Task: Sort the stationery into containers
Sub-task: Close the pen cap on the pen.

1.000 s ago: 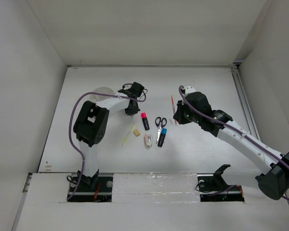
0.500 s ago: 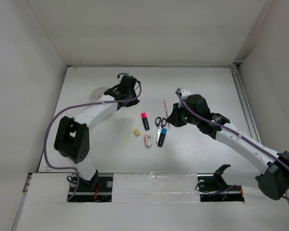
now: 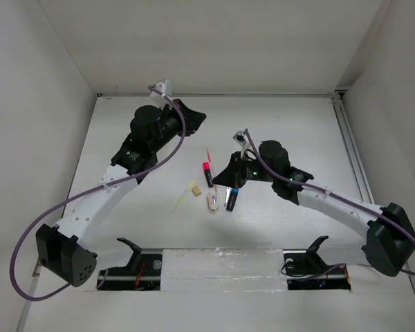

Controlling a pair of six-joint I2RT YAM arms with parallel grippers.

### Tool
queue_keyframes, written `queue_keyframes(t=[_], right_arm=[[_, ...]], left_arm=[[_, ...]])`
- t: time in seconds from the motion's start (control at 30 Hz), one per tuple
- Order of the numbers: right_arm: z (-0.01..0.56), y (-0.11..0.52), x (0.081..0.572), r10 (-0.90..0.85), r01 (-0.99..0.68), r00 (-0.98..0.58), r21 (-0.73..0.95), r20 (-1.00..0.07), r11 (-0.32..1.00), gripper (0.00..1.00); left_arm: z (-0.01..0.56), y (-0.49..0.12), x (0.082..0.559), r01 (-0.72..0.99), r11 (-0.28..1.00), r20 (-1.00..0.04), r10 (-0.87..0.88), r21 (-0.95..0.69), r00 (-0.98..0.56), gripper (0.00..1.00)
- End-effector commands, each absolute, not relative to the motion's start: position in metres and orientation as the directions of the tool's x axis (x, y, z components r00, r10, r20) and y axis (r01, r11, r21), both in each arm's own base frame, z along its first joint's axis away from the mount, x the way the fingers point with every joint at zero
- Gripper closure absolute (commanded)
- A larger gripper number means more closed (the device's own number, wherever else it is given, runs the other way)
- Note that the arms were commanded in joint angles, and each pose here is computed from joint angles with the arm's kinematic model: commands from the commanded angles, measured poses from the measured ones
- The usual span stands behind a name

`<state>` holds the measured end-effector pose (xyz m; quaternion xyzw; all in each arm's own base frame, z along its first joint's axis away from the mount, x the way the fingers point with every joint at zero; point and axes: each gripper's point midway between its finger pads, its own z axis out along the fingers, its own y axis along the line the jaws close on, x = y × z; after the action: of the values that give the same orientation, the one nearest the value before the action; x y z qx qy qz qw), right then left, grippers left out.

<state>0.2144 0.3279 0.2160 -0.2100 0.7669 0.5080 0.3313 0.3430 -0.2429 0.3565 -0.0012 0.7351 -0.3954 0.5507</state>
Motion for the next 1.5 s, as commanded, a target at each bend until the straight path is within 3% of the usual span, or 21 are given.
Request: queue_keyframes(t=[0.0, 0.33, 1.47], right_arm=[[0.262, 0.346, 0.223, 0.082, -0.724, -0.633, 0.627, -0.770, 0.288, 1.00], [0.276, 0.346, 0.228, 0.119, -0.721, -0.623, 0.627, -0.773, 0.296, 1.00], [0.300, 0.332, 0.233, 0.165, -0.736, -0.588, 0.608, -0.792, 0.297, 1.00]], left_arm=[[0.369, -0.257, 0.324, 0.574, 0.600, -0.831, -0.411, -0.556, -0.375, 1.00], [0.386, -0.254, 0.301, 0.654, 0.556, -0.854, -0.408, -0.513, -0.323, 1.00], [0.372, -0.258, 0.305, 0.650, 0.549, -0.848, -0.402, -0.525, -0.345, 1.00]])
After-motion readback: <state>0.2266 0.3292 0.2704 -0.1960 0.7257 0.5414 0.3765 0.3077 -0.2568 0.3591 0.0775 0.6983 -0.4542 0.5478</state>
